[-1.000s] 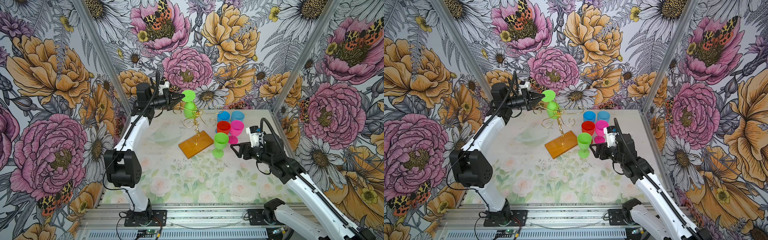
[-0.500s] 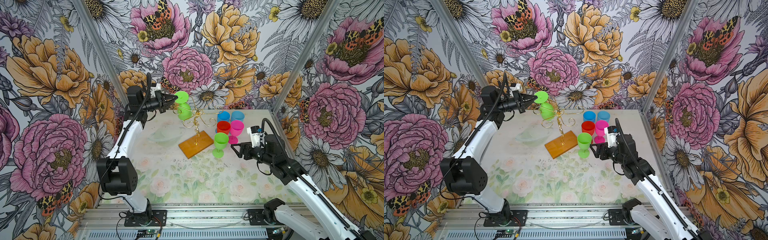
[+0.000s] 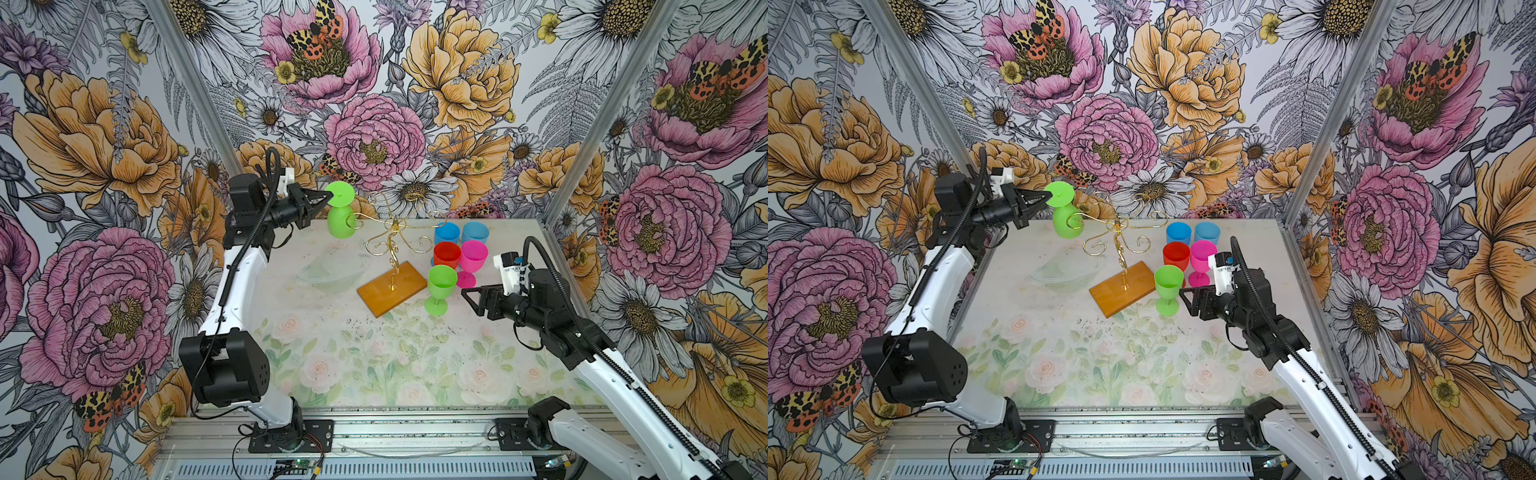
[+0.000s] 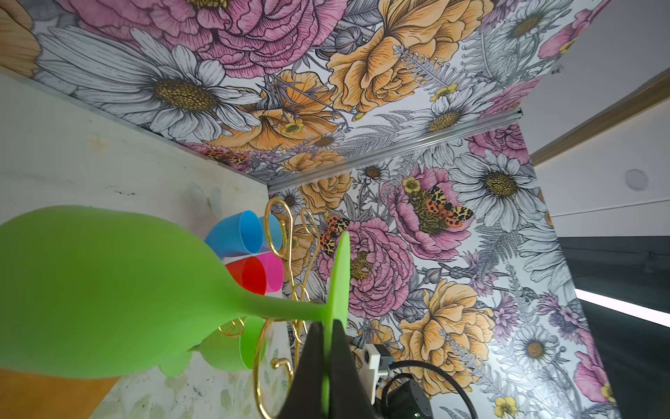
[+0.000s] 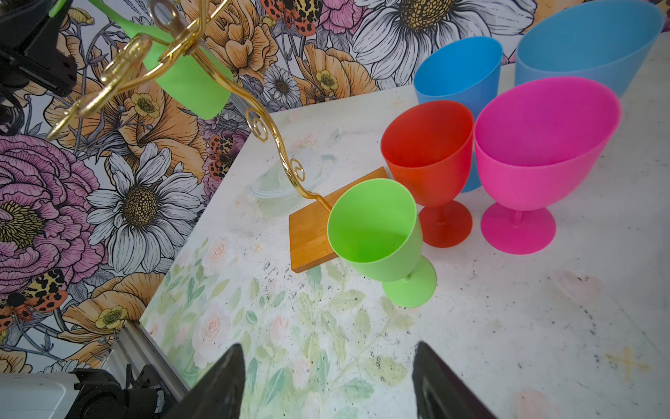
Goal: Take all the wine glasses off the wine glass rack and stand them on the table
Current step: 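Pull the green glass back toward the robot with the left gripper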
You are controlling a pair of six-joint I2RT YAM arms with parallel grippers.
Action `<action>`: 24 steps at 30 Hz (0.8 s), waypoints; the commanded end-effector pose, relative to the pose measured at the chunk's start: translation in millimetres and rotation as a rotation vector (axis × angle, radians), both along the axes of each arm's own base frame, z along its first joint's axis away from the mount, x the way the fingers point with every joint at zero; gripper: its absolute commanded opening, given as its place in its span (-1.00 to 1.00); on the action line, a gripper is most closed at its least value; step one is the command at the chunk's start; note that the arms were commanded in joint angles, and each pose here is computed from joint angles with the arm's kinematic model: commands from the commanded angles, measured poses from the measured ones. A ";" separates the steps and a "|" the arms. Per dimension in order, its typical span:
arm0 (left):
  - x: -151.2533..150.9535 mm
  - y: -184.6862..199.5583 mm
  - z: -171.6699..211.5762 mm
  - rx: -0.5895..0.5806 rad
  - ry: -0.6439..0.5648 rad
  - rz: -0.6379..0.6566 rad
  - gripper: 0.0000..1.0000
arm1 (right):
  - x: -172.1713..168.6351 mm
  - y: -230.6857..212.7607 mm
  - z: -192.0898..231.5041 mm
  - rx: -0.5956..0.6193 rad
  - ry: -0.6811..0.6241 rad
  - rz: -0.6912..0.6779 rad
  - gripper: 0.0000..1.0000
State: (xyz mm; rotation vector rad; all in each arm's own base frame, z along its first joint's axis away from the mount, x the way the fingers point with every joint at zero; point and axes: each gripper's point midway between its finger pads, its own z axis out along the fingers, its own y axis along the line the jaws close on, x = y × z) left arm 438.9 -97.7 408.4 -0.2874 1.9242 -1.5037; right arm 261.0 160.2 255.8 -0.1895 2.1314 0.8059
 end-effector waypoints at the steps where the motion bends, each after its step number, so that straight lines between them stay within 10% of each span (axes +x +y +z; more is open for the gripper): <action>1: -17.4 17.6 -0.1 0.222 -0.051 0.114 -1.00 | 0.1 0.2 6.0 0.024 -0.015 -0.002 0.47; 12: -87.0 50.4 -35.1 0.542 -0.051 0.276 -1.00 | 5.0 -1.0 1.8 0.023 0.008 -0.026 0.46; 24: -207.1 -21.6 -100.8 0.775 -0.106 -0.031 -1.00 | 5.0 5.3 -11.2 0.070 0.102 -0.030 0.42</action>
